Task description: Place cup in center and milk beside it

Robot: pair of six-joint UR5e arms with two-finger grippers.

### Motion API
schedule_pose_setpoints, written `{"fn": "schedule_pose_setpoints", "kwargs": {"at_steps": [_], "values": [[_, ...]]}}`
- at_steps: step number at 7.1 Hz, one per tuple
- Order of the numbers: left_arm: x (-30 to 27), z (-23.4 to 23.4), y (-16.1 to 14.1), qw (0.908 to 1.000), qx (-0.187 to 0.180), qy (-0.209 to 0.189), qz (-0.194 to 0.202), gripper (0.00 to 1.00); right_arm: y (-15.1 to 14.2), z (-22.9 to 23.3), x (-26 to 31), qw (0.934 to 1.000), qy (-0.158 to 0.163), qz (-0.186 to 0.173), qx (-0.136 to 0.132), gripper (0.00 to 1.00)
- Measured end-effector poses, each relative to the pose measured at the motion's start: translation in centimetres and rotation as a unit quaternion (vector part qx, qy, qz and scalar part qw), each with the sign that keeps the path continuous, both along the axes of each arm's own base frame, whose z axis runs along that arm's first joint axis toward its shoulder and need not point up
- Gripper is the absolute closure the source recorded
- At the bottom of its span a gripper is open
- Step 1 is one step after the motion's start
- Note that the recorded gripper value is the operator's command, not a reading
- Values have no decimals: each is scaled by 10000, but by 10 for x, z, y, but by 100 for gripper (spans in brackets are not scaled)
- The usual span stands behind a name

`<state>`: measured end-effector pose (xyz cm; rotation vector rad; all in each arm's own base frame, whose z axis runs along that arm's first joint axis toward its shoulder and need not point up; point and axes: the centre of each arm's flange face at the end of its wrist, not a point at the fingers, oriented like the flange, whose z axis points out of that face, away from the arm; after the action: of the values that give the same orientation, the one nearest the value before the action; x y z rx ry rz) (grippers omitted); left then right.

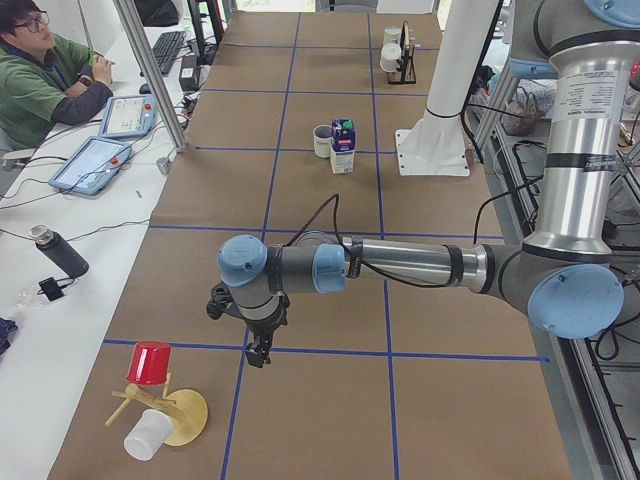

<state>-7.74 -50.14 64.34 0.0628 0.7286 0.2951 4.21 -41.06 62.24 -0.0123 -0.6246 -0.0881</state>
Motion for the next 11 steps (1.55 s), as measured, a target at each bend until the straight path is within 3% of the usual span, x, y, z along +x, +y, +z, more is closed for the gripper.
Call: {"fn": "schedule_pose_setpoints", "kwargs": {"at_steps": [11], "values": [[0,-2,0,10000,15,0,4,2,0,-4,-1,10000,-58,6,28,0]]}}
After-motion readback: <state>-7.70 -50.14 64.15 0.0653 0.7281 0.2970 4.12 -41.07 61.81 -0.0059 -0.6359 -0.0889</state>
